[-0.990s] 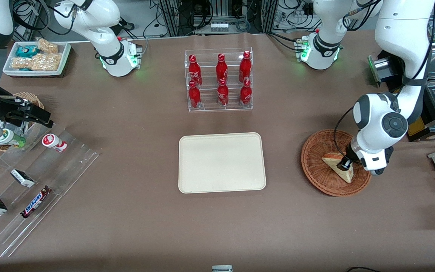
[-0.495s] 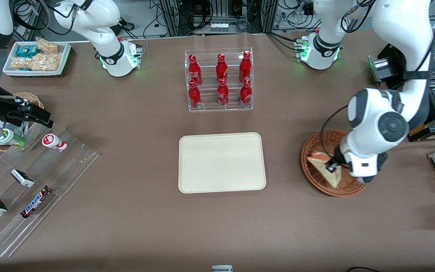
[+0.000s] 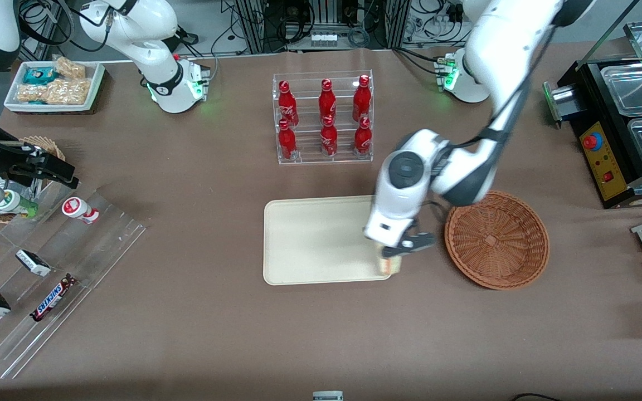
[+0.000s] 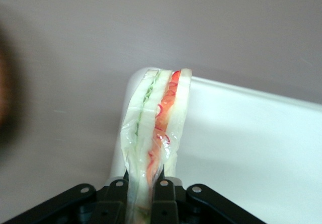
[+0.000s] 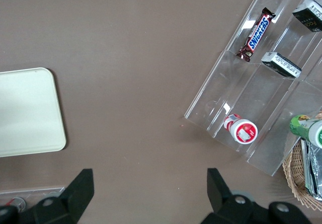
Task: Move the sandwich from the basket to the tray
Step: 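Lift the sandwich and carry it with the left gripper over the tray, then lower the sandwich onto the tray and open the left gripper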
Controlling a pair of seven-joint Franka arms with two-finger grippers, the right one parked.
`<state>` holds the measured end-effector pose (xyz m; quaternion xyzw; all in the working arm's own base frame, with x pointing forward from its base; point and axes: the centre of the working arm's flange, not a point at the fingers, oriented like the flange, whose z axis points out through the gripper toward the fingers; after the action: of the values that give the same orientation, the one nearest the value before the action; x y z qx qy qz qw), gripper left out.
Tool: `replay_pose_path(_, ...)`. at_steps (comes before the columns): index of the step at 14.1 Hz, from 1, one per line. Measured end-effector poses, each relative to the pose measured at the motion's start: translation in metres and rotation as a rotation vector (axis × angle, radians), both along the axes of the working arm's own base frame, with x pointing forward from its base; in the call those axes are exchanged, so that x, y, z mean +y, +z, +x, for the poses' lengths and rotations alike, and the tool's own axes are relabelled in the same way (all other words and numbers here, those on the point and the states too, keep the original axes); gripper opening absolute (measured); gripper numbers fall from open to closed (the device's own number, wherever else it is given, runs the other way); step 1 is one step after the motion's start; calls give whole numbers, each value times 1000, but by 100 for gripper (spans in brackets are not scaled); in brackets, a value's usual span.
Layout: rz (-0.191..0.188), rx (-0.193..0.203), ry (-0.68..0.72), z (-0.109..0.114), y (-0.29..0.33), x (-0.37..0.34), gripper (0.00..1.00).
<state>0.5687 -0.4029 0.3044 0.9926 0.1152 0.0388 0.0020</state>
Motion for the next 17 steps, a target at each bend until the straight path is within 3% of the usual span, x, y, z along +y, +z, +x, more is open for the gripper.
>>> replay_pose_path(4, -28, 5, -99, -26, -32, -78, 15)
replay_pose_path(8, -63, -1, -72, -38, -63, -106, 15)
replay_pose_path(13, -67, -29, 14, -29, -50, -106, 59)
replay_pose_path(17, -26, -87, 63, -10, 55, -77, 99)
